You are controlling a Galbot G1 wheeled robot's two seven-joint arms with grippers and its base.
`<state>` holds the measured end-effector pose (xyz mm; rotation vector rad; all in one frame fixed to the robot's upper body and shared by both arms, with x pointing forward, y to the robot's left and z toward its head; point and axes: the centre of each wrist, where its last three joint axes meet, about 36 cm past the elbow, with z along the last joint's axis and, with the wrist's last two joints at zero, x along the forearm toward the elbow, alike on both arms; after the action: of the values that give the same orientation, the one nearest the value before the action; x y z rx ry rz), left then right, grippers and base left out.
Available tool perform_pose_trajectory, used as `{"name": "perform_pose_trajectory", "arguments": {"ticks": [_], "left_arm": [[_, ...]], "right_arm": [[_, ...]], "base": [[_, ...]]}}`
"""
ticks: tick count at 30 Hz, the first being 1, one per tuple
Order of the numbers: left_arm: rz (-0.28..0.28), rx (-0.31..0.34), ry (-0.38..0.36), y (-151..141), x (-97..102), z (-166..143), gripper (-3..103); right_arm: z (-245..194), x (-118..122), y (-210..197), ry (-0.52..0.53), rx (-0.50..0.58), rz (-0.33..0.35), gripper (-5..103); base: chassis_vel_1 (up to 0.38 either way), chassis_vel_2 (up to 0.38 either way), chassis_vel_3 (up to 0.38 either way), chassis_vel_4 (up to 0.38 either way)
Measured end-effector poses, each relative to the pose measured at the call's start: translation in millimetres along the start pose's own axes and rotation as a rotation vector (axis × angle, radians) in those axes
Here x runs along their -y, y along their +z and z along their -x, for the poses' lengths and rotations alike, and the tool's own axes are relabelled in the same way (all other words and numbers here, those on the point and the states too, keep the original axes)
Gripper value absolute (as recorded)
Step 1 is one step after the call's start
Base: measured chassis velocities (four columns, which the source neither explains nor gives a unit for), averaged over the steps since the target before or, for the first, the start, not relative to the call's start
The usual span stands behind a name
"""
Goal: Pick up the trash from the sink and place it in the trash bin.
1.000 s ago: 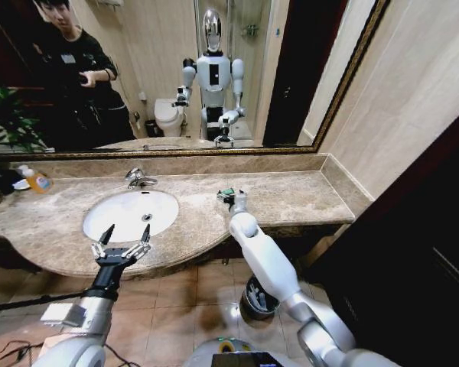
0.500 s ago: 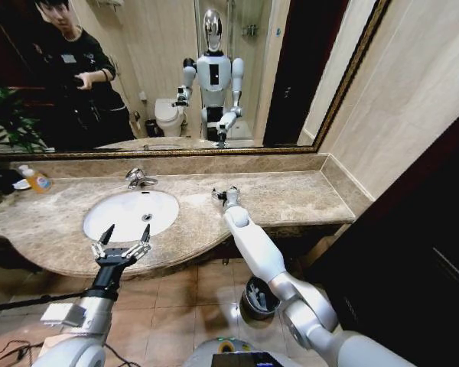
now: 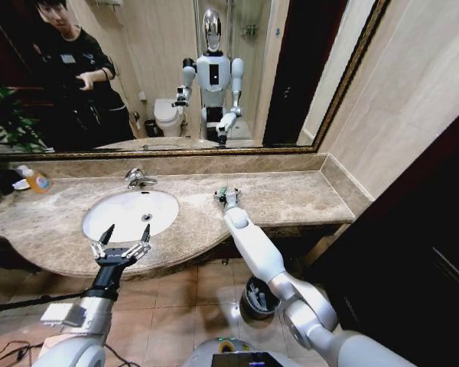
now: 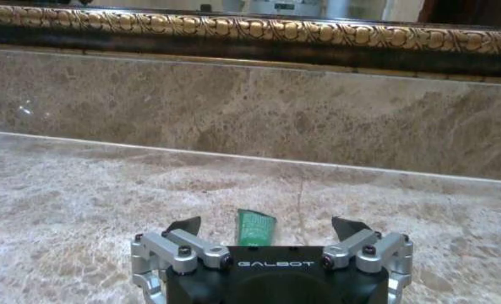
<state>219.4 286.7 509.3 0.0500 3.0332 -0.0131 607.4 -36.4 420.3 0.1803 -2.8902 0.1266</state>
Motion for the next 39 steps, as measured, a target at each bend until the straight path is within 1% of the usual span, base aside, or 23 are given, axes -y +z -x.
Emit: {"name": "perform_pose_trajectory", "arguments": {"ticks": [3, 13, 15, 18, 20, 23, 24, 27, 28, 31, 33, 34, 35, 37, 39], "left_arm": [[0.0, 0.0, 0.0, 0, 0.0, 0, 100], [0.0, 0.0, 0.0, 0, 0.0, 0, 100], [0.0, 0.0, 0.0, 0, 0.0, 0, 100], [0.0, 0.0, 0.0, 0, 0.0, 0, 100], [0.0, 0.0, 0.0, 0, 0.0, 0, 100], [0.0, 0.0, 0.0, 0, 0.0, 0, 100], [0.0, 0.0, 0.0, 0, 0.0, 0, 100], [0.0, 0.0, 0.0, 0, 0.0, 0, 100], [0.0, 0.0, 0.0, 0, 0.0, 0, 100], [0.0, 0.0, 0.0, 0, 0.0, 0, 100], [0.0, 0.0, 0.0, 0, 0.0, 0, 100], [0.0, 0.0, 0.0, 0, 0.0, 0, 100], [0.0, 0.0, 0.0, 0, 0.0, 0, 100], [0.0, 0.0, 0.0, 0, 0.0, 0, 100], [0.0, 0.0, 0.0, 0, 0.0, 0, 100]], "right_arm": [[-9, 4, 1, 0.01, 0.002, 0.009, 100], [-20, 1, 10, -0.004, -0.005, 0.017, 100], [-21, 0, 11, -0.006, -0.006, 0.019, 101], [-20, 2, 14, -0.009, -0.01, 0.027, 88], [-20, 2, 15, -0.011, -0.012, 0.028, 88], [-19, 5, 17, -0.012, -0.015, 0.032, 72], [-19, 5, 17, -0.012, -0.015, 0.032, 72], [-19, 7, 19, -0.009, -0.016, 0.033, 56], [-19, 7, 19, -0.009, -0.016, 0.033, 56], [-19, 9, 20, -0.008, -0.014, 0.032, 38], [-20, 9, 20, -0.008, -0.012, 0.032, 38], [-20, 9, 21, -0.007, -0.009, 0.033, 33], [-20, 9, 21, -0.007, -0.009, 0.033, 33], [-21, 8, 22, -0.004, -0.008, 0.035, 23], [-22, 7, 23, -0.004, -0.008, 0.036, 20]], "base": [[0.0, 0.0, 0.0, 0.0], [0.0, 0.0, 0.0, 0.0], [0.0, 0.0, 0.0, 0.0], [0.0, 0.0, 0.0, 0.0], [0.0, 0.0, 0.0, 0.0], [0.0, 0.0, 0.0, 0.0], [0.0, 0.0, 0.0, 0.0], [0.0, 0.0, 0.0, 0.0], [0.0, 0.0, 0.0, 0.0], [0.0, 0.0, 0.0, 0.0], [0.0, 0.0, 0.0, 0.0], [0.0, 0.0, 0.0, 0.0], [0.0, 0.0, 0.0, 0.0], [0.0, 0.0, 0.0, 0.0], [0.0, 0.0, 0.0, 0.0]]}}
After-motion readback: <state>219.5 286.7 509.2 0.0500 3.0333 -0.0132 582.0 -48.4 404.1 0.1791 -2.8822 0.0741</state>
